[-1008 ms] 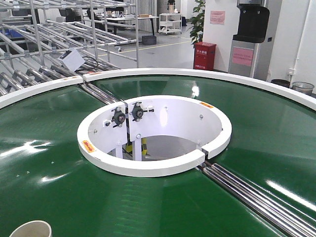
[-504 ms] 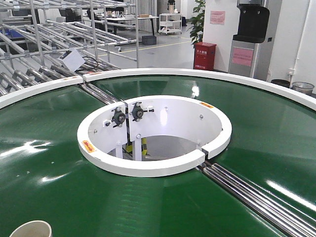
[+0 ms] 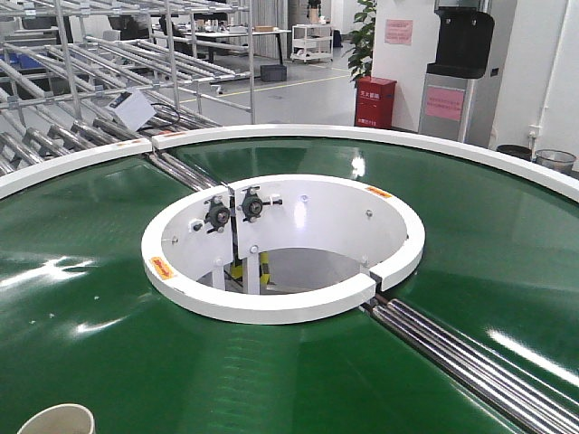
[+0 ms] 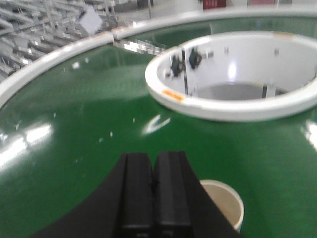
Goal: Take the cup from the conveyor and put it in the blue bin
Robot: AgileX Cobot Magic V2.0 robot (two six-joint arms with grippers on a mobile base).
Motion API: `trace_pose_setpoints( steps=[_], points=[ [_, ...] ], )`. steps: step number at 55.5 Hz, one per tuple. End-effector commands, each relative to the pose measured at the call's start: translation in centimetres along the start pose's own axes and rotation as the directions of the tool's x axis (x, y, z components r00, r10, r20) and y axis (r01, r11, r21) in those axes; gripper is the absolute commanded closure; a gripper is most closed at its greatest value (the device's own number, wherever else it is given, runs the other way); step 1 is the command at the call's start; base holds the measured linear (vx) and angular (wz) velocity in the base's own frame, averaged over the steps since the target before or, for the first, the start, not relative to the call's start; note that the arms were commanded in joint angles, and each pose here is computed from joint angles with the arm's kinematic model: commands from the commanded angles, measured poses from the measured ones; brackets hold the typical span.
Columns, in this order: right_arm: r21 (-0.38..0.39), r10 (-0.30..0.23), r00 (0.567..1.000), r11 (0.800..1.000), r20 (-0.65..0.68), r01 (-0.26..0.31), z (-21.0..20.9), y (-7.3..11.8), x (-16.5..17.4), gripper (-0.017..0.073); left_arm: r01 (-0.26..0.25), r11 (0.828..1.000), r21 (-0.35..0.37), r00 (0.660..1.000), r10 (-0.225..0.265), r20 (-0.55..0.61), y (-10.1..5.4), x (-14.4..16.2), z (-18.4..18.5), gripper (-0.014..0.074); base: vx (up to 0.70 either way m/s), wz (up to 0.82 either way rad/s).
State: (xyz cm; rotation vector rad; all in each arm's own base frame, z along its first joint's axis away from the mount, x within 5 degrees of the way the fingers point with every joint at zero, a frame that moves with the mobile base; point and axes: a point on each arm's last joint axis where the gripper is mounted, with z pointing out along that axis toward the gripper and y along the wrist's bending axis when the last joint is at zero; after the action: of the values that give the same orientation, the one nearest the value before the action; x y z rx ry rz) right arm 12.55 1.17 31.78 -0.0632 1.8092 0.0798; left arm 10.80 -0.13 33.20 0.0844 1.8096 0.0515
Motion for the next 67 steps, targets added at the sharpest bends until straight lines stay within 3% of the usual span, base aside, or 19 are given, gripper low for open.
trace_pose_setpoints(
  steps=[1,12,21,32,48,57,67],
  points=[
    [0.002,-0.015,0.995,1.000,0.094,0.015,0.0,0.0,-1.7,0.0393,-0.031,1.000,-0.003,0.999,0.031,0.032,0.1,-1.1,0.5,0.0348,0.00,0.00],
    [0.002,-0.015,0.998,1.000,0.060,0.015,0.9,0.0,-1.4,0.0179,-0.010,1.000,0.012,0.996,0.011,-0.090,0.0,-0.2,2.6,0.0179,0.00,0.00],
    [0.002,-0.015,0.999,1.000,0.037,0.015,1.4,0.0,-1.2,0.0101,-0.012,1.000,0.023,0.979,0.016,-0.201,-0.1,0.5,4.8,0.0154,0.00,0.00],
    [0.003,-0.015,0.999,1.000,0.030,0.015,1.6,0.0,-1.2,0.0101,-0.006,0.999,0.040,0.914,0.022,-0.406,-0.1,0.0,9.1,0.0154,0.00,0.00],
    [0.003,-0.015,0.999,1.000,0.030,0.015,1.6,0.0,-1.2,0.0101,0.002,0.998,0.055,0.809,0.031,-0.587,0.0,-2.3,15.5,0.0154,0.00,0.00],
    [0.003,-0.017,0.999,1.000,0.030,0.017,1.6,0.0,-1.2,0.0101,0.008,0.998,0.063,0.734,0.037,-0.679,-0.1,-1.0,18.9,0.0154,0.00,0.00],
    [0.003,-0.021,0.999,1.000,0.030,0.021,1.6,0.0,-1.2,0.0101,0.014,0.997,0.070,0.676,0.042,-0.736,-0.3,1.0,20.9,0.0154,0.00,0.00]
  ],
)
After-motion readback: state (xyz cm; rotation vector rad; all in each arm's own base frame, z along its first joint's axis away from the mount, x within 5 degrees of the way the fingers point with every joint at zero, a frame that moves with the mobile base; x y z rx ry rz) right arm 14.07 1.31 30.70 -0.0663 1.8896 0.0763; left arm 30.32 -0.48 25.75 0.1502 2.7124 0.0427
